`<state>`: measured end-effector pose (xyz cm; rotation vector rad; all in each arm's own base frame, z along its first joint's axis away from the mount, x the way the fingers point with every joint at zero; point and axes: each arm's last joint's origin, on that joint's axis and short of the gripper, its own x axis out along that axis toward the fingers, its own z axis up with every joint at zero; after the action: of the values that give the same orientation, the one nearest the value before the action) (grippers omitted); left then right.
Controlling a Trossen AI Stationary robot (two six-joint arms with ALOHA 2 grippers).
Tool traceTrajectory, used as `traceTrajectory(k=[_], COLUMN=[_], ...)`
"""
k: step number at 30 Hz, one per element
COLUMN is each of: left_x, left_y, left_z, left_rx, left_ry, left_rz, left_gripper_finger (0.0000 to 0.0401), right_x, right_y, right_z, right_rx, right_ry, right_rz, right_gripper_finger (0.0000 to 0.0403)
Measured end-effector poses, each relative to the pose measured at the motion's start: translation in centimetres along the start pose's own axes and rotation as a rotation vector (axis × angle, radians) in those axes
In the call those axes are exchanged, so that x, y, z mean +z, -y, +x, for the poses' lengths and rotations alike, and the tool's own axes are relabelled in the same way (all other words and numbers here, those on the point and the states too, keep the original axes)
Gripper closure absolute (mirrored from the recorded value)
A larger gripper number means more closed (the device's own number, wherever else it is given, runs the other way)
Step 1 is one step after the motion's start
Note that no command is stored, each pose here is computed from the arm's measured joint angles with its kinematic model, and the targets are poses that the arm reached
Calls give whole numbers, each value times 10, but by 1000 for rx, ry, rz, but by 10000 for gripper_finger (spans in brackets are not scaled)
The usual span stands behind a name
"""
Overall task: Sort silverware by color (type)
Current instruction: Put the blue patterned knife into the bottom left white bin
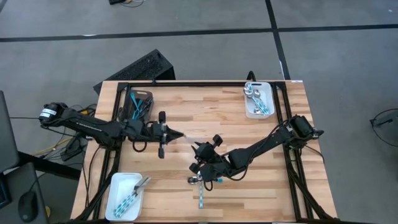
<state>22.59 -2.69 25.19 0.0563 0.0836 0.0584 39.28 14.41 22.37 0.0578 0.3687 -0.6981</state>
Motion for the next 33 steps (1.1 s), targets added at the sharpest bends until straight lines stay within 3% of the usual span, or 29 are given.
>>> traceTrajectory(k=[4,7,11,15,18,22,27,33], left_x=[8,12,29,60,83,99,89,44], left_y=[0,5,13,19,26,38,58,83], left_z=[-14,-30,-59,-83,-93,-99,-101,-103], left_rx=[42,11,-52,-105,-180,-363,-453,-402], left_ry=[-160,-318,-522,-635,-655,-705,-819,-1092], left_rz=[2,-32,-130,-237,-301,-356,-351,-449], left_gripper_finger=[399,399,400,400,401,401,401,401], right_x=[0,0,0,0,3,6,5,4], right_y=[0,1,2,6,12,18,18,16], right_z=[-1,1,1,7,16,25,28,25], right_rx=[-1,-6,-13,-34,-60,-65,-23,-2], right_ry=[-1,-1,-4,-15,-17,-33,-65,-75], right_rz=[-2,1,-8,-20,-11,1,7,7], right_gripper_finger=[237,212,197,197,200,202,203,203])
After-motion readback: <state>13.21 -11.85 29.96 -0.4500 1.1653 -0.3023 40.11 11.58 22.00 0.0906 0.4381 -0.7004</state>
